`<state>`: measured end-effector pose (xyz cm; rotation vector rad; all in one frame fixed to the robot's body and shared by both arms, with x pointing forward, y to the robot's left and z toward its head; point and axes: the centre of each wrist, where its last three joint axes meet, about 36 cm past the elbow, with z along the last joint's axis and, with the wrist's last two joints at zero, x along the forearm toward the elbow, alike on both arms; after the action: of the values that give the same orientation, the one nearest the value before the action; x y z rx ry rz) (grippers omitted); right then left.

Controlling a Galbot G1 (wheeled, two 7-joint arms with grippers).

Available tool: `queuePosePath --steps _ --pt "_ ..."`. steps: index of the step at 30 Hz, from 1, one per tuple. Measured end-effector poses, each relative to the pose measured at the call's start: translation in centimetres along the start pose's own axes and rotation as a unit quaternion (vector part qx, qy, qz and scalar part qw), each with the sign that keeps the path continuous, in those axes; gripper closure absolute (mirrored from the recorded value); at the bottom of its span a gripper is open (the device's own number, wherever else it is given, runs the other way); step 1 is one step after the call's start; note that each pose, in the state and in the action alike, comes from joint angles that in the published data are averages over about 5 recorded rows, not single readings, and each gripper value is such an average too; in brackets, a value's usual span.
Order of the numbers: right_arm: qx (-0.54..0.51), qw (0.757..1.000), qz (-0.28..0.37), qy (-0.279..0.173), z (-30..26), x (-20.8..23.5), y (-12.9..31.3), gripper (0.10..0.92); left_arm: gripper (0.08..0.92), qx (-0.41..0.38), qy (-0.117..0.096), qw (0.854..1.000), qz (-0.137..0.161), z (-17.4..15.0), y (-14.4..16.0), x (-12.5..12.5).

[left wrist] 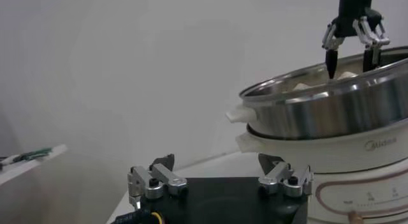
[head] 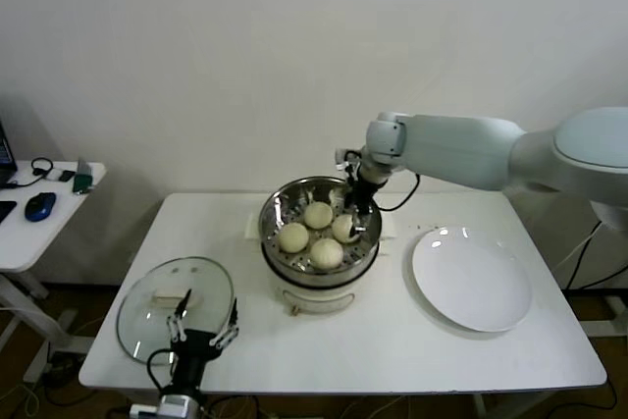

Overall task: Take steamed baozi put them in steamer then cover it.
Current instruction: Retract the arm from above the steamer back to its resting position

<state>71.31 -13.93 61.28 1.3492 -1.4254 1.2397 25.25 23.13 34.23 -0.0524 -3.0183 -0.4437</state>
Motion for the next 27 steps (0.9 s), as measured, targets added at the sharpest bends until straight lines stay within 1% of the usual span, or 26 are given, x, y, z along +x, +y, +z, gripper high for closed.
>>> queuePosePath --steps 5,10,13,17,19,22,27 --pt "-0.002 1.0 0.001 -0.02 1.5 2.6 0.2 0.2 0.177 -0.003 0.0 1.0 -0.002 -0.1 0.1 -0.3" --pt "-0.008 0.998 0.019 -0.054 4.3 4.9 0.9 0.2 0.177 -0.017 0.005 1.0 -0.004 0.0 0.6 -0.5" --pt "-0.013 0.995 0.042 -0.084 6.4 5.9 1.6 0.2 0.177 -0.03 0.005 1.0 -0.005 0.1 0.9 -0.6" --pt "-0.03 0.985 0.089 -0.145 9.6 6.1 3.2 0.2 0.177 -0.047 0.005 0.999 -0.006 -0.1 1.3 -0.9" --pt "-0.046 0.975 0.119 -0.183 11.2 5.6 4.3 0.2 0.177 -0.055 0.004 0.998 -0.005 -0.2 1.5 -1.0" --pt "-0.074 0.952 0.169 -0.243 13.3 4.5 6.1 0.2 0.177 -0.069 0.005 0.998 -0.006 -0.4 1.7 -1.2" --pt "-0.133 0.899 0.25 -0.335 16.3 2.2 9.4 0.2 0.177 -0.105 0.005 0.994 -0.011 -0.7 2.0 -1.5"
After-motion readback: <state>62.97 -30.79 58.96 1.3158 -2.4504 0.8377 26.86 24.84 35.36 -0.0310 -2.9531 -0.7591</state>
